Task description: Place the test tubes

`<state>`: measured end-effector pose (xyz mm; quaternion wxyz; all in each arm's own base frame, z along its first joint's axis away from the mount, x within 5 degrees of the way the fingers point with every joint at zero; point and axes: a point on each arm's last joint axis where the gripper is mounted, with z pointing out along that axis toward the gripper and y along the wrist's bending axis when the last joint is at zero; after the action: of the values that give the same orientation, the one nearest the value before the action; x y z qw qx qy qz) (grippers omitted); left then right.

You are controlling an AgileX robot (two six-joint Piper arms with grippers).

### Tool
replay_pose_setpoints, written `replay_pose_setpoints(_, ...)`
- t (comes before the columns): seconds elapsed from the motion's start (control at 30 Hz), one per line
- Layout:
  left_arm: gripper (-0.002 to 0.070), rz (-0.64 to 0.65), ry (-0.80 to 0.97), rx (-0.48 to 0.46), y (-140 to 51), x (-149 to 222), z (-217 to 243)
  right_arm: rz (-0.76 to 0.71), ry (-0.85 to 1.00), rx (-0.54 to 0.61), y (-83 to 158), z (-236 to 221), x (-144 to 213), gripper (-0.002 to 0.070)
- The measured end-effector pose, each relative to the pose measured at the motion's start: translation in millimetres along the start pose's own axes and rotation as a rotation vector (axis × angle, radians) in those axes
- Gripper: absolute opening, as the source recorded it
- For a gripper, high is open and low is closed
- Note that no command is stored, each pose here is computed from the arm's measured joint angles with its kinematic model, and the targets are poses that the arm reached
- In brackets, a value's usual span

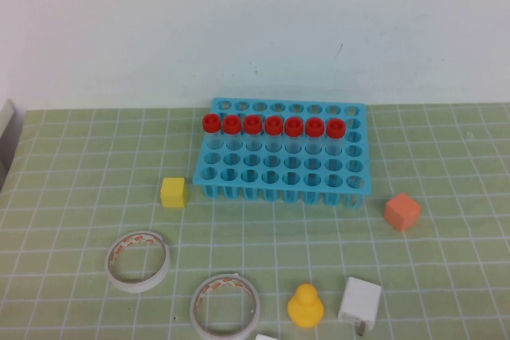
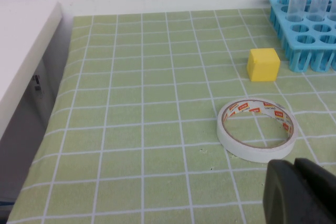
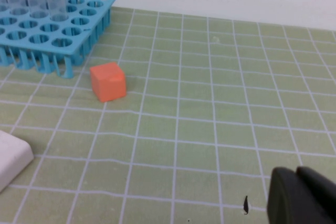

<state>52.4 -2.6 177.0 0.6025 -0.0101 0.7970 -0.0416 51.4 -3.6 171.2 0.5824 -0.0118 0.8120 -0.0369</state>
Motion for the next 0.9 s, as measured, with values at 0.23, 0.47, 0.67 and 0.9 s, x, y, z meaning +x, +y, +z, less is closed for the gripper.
replay_pose_setpoints(0.23, -0.0001, 0.000, 0.000, 0.000, 0.0, 0.0, 0.0, -0.007, -0.002, 0.003, -0.3, 0.0, -0.2, -0.0001)
replay_pose_setpoints(0.47, -0.0001, 0.000, 0.000, 0.000, 0.0, 0.0, 0.0, -0.008, -0.002, 0.003, -0.3, 0.0, -0.2, -0.0001)
replay_pose_setpoints(0.67, -0.0001, 0.000, 0.000, 0.000, 0.0, 0.0, 0.0, -0.009, -0.002, 0.004, -0.4, 0.0, -0.2, -0.0001)
replay_pose_setpoints(0.9, -0.0001, 0.000, 0.000, 0.000, 0.0, 0.0, 0.0, -0.008, -0.002, 0.006, -0.5, 0.0, -0.1, -0.0001)
